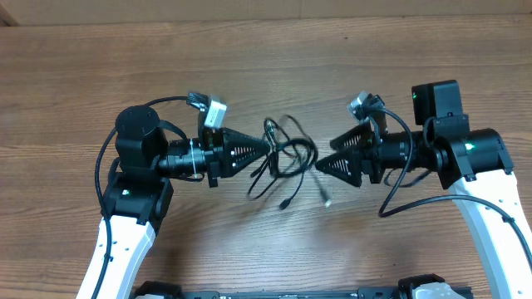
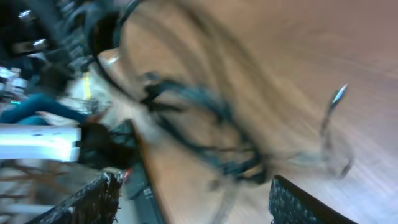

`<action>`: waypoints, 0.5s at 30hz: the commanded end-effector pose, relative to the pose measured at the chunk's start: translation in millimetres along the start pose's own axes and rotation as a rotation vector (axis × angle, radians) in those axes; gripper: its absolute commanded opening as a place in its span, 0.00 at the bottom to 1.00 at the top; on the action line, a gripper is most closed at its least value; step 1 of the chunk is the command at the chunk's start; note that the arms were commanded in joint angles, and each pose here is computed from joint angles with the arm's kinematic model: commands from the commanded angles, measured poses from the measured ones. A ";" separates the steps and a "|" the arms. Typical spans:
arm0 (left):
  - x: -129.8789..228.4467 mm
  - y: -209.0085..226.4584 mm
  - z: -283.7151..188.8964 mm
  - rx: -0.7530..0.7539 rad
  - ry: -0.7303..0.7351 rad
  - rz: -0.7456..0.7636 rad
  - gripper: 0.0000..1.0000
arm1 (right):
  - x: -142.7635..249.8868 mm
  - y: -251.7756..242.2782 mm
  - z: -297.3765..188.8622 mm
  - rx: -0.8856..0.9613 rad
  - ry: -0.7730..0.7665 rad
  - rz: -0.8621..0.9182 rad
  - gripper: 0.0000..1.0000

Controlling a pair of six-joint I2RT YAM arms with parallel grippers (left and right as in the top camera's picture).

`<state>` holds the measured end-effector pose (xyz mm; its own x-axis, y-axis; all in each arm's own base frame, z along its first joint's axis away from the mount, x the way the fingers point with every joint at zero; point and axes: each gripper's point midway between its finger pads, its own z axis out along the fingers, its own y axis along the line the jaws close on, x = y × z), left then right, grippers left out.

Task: Untangle cables

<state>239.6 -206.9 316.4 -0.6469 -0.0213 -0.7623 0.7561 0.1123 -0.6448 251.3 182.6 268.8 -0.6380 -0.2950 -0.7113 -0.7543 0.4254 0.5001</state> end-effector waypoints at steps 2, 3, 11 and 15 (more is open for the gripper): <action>7.9 -25.6 -3.6 0.123 0.057 0.052 0.04 | -11.3 -6.9 -4.9 0.071 -0.025 -0.079 0.78; 8.0 -25.9 -3.8 0.125 0.058 0.053 0.04 | -13.0 -7.2 -5.0 0.073 -0.031 -0.086 0.79; 4.5 -19.7 -2.9 0.088 0.038 0.053 0.04 | -1.5 5.1 -3.6 0.012 0.001 -0.022 0.61; 4.2 -19.2 -2.9 0.085 0.037 0.053 0.04 | 19.9 1.1 -4.6 0.055 0.083 0.061 0.61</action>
<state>223.3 -208.0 320.0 -0.6461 0.0248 -0.7628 0.7632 0.0263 -0.6456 239.9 176.8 256.0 -0.6979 -0.3205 -0.6405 -0.7052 0.4633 0.5366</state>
